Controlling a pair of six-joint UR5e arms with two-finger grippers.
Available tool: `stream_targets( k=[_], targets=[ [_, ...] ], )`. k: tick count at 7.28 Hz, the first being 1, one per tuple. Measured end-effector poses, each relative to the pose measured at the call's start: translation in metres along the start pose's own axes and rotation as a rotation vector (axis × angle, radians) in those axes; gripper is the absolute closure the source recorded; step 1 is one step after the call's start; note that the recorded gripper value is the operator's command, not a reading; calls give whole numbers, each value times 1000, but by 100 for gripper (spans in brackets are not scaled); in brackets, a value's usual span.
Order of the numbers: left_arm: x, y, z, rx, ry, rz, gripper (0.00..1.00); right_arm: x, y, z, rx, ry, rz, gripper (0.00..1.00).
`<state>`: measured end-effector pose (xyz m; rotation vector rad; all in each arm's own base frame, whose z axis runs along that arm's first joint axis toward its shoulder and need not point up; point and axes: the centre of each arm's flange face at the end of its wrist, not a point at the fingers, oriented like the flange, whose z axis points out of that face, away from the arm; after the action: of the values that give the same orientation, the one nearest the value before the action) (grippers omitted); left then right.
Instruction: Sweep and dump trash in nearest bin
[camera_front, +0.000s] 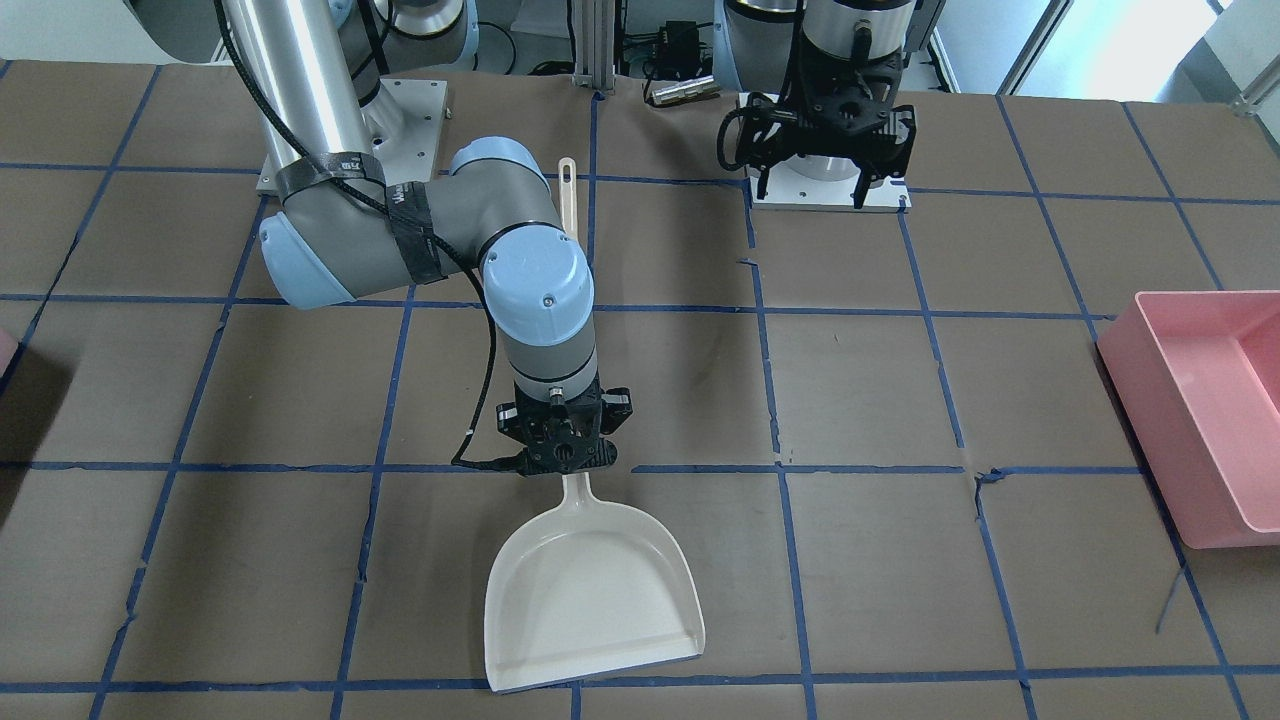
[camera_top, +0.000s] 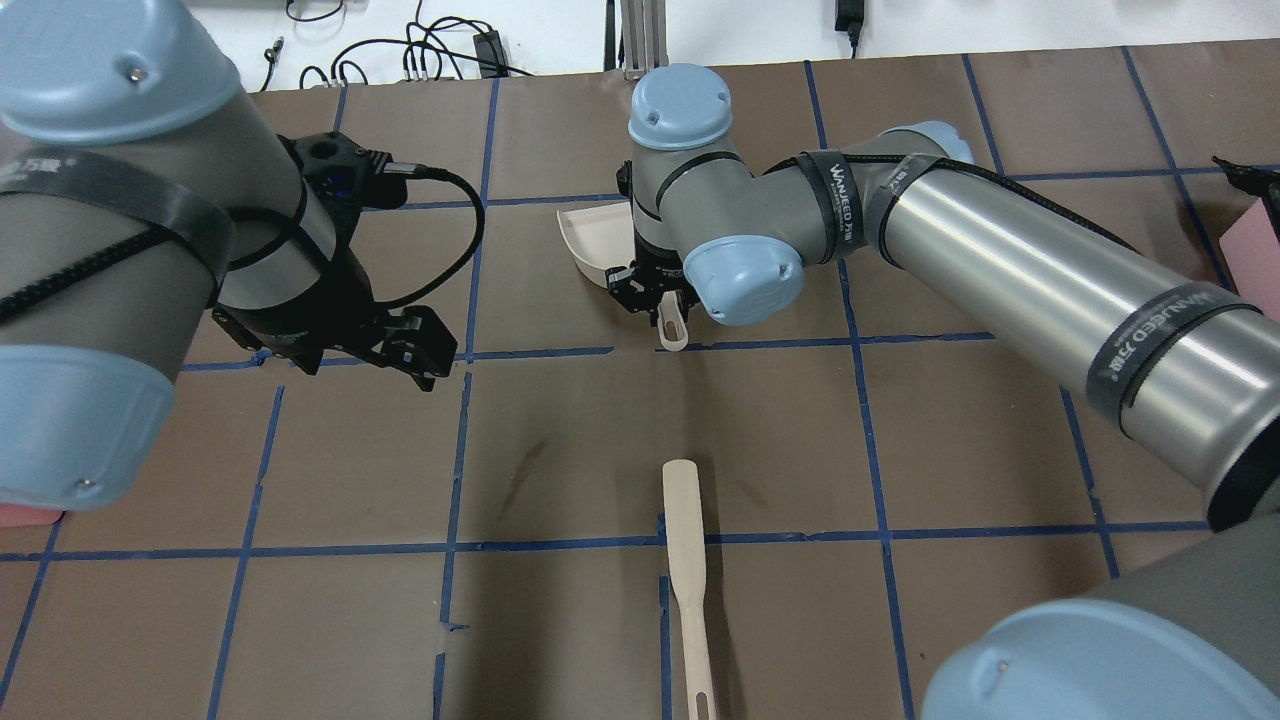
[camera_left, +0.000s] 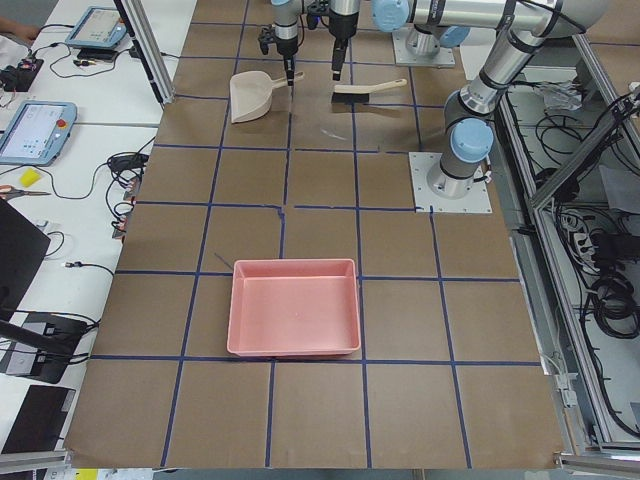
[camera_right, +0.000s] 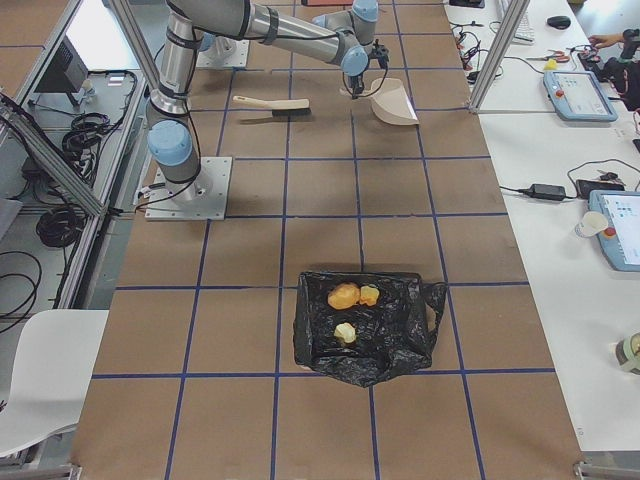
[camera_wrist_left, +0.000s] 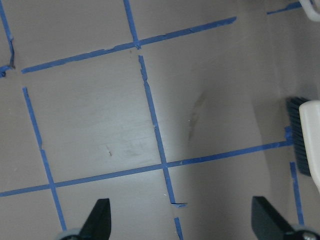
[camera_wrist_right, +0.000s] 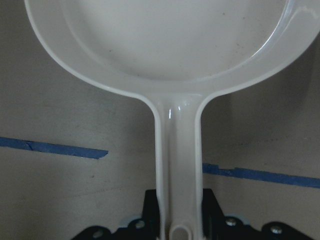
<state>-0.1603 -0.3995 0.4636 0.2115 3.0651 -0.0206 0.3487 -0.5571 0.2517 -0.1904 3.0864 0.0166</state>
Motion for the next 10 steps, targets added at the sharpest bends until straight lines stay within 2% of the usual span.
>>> stream_targets(
  k=[2, 4, 5, 6, 8, 10],
  targets=[
    [-31, -18, 7, -4, 5, -33, 0, -1, 0, 3, -7, -5, 49, 97],
    [-61, -55, 13, 2, 4, -36, 0, -2, 0, 4, -10, -8, 64, 90],
    [-70, -71, 11, 6, 3, -31, 0, -2, 0, 5, -11, -6, 59, 48],
    [-75, -83, 12, 5, 3, -27, 0, -2, 0, 6, -12, -2, 53, 0],
    [-74, -93, 17, 0, 10, -23, 0, -2, -2, 9, -15, 1, 51, 0],
    [-74, -99, 6, 24, 10, -18, 0, 1, -5, 6, -10, -6, 61, 0]
  ],
)
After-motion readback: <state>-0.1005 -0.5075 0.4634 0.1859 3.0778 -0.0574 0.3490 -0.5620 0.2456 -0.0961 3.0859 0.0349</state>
